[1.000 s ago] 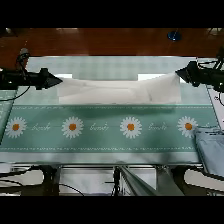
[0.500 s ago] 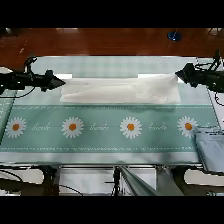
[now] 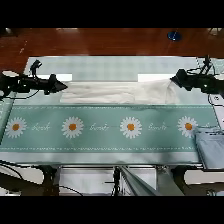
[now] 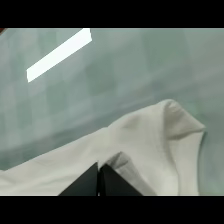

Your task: Fold the shirts.

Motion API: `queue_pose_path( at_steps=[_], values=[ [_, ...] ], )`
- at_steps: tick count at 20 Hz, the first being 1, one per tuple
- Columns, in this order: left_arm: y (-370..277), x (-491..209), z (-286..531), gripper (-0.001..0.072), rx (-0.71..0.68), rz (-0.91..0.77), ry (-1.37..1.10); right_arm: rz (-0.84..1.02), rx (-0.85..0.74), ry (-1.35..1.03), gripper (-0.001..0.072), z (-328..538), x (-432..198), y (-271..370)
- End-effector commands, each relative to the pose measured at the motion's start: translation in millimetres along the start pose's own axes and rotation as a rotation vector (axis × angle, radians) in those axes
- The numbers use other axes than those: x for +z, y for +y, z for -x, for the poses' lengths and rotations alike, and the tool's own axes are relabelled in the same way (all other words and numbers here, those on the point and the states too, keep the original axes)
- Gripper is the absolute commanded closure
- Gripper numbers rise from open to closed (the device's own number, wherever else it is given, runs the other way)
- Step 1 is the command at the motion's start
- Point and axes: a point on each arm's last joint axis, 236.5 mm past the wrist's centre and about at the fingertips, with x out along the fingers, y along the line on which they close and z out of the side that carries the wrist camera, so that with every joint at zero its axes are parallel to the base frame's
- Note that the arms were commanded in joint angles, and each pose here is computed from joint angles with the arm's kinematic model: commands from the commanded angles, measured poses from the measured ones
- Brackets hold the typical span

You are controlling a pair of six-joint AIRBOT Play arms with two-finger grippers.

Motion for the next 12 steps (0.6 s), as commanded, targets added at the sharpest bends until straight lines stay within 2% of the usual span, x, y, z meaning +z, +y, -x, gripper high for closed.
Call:
queue_pose_path(
  at_steps=[1,10,11,12],
  values=[
    [10,-6,-10,0.0674,-0.003,0.025,0.033,0.029,-0.028,0.031,0.0693,-16,-12,-6],
    [25,-1,-16,0.067,0.026,0.042,0.011,0.038,-0.075,-0.028,0.0691,-13,4,-20],
    [26,-1,-17,0.0626,0.026,0.043,0.012,0.036,-0.071,-0.017,0.0687,-13,1,-19],
    [26,0,-17,0.0531,0.028,0.043,0.008,0.032,-0.066,-0.005,0.0632,-13,-2,-18]
  ],
)
